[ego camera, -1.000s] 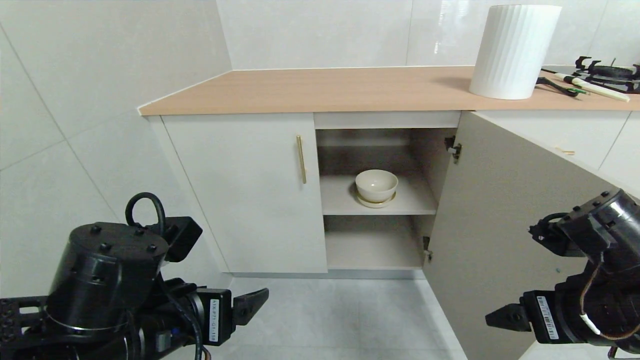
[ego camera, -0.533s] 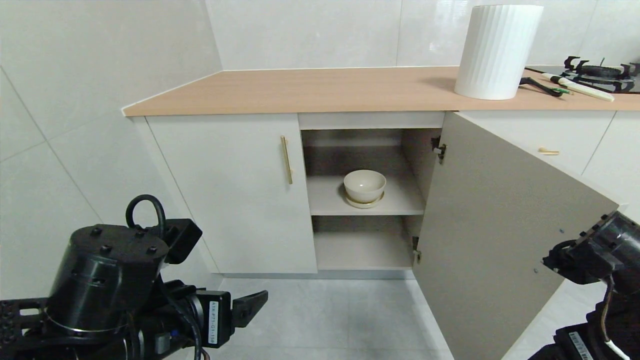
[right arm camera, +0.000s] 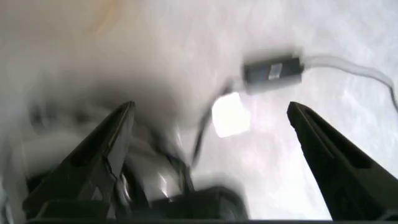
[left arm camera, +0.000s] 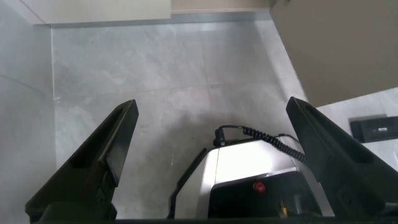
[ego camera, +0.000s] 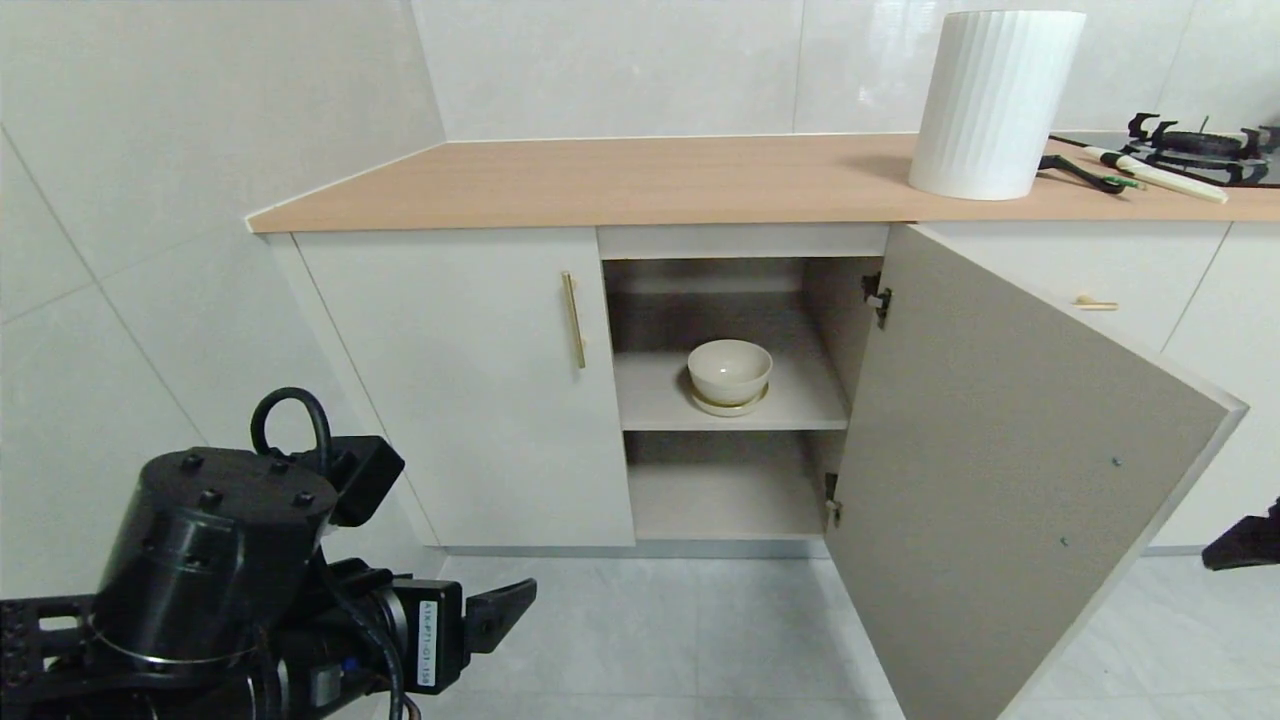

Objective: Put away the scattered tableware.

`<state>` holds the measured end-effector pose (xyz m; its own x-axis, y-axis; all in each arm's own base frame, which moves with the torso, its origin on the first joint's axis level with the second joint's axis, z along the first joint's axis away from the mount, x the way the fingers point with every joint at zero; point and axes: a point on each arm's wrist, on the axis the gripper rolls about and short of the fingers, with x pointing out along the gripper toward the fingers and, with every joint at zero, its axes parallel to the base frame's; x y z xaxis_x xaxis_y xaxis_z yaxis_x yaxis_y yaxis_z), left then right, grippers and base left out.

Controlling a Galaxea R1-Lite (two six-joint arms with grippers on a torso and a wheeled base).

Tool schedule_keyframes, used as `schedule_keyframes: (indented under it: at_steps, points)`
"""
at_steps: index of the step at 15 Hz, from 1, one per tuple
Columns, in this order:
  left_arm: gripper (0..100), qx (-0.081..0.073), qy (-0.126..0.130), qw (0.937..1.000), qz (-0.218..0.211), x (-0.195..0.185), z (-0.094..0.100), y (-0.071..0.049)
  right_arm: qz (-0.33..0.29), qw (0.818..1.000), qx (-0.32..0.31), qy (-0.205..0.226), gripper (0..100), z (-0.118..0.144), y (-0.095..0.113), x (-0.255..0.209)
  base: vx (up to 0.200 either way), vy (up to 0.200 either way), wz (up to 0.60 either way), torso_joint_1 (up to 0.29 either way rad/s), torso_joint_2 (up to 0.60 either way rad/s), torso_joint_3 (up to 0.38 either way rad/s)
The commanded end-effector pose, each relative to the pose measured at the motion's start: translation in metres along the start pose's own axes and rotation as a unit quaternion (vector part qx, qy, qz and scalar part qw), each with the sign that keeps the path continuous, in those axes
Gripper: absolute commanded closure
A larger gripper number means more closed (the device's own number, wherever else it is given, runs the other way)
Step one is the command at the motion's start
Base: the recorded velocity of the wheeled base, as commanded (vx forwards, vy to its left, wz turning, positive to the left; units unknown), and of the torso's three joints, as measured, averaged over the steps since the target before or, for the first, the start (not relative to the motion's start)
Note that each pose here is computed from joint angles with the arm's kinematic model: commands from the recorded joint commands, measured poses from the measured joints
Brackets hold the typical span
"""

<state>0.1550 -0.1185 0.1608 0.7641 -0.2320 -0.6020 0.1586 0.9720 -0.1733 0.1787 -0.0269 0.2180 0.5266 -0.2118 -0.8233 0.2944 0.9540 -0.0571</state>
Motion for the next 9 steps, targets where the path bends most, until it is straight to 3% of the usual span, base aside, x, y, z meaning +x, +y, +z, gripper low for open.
schedule_keyframes:
  at_steps: [1,4,9]
  points:
    - [0,0.000,0.001,1.0000,0.001,0.001,0.000,0.000,-0.009,0.999,0.033,-0.040,0,0.009,-0.020,-0.009,0.000,0.000,0.00,0.000,0.00,0.000]
    - [0,-0.002,-0.002,1.0000,0.000,0.000,0.001,0.000,0.006,0.999,0.014,-0.047,0,0.006,-0.021,-0.014,0.000,0.000,0.00,0.000,0.00,0.000]
    - [0,-0.003,-0.004,1.0000,-0.002,-0.001,0.002,0.000,0.016,0.992,0.066,-0.111,0,0.026,-0.016,0.028,0.000,0.000,0.00,0.000,0.00,0.000]
